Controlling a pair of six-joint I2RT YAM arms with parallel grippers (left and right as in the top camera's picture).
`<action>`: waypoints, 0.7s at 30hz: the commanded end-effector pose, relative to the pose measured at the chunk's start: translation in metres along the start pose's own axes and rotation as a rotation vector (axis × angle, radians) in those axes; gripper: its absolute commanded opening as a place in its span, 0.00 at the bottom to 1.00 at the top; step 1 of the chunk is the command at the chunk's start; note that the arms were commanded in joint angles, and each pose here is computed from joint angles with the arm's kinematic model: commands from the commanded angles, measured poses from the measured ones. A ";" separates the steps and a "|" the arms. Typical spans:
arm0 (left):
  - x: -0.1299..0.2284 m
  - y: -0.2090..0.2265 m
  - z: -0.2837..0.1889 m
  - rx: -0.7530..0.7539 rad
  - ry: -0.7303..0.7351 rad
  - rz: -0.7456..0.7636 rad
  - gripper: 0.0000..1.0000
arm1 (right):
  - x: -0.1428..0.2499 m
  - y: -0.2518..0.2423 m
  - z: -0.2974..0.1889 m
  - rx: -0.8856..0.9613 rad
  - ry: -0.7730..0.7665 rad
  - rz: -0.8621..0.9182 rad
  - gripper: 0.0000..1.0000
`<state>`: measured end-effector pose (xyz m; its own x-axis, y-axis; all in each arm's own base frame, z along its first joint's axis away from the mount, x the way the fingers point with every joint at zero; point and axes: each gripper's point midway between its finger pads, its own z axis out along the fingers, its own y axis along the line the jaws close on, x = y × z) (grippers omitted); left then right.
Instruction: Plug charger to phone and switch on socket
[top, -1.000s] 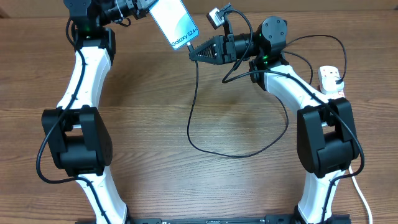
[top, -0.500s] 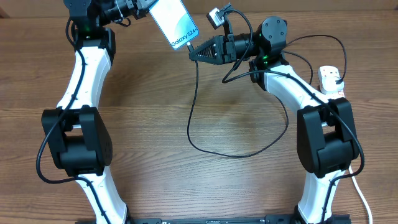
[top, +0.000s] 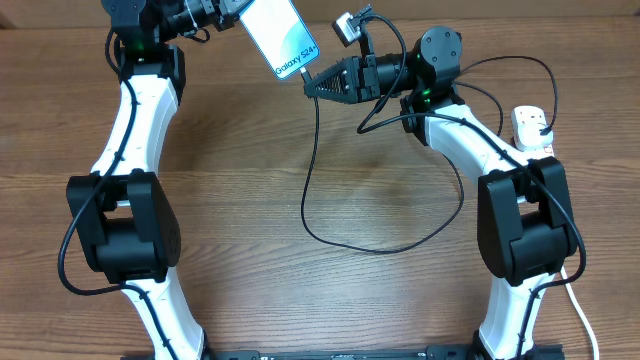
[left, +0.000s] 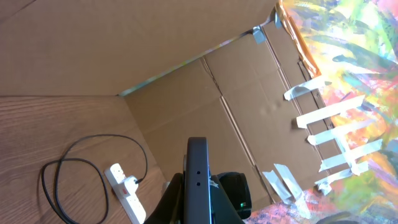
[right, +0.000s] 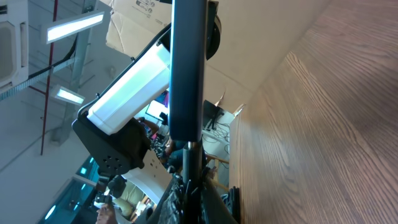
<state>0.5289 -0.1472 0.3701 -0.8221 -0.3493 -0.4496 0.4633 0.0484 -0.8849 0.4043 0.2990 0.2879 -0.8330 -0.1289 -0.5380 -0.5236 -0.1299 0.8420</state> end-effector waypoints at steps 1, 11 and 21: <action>-0.007 -0.013 -0.003 0.008 -0.023 0.033 0.04 | 0.000 -0.001 0.003 -0.001 -0.006 -0.007 0.04; -0.014 -0.011 -0.011 -0.001 -0.053 0.019 0.04 | 0.001 -0.001 0.003 -0.003 0.000 -0.006 0.04; -0.013 -0.011 -0.008 0.001 -0.050 0.011 0.04 | 0.001 -0.001 0.003 -0.002 0.000 -0.013 0.04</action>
<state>0.5336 -0.1361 0.3708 -0.8123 -0.3770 -0.4450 0.4591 0.0574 -0.8866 0.4043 0.2990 0.2879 -0.8326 -0.1288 -0.5386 -0.5243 -0.1300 0.8416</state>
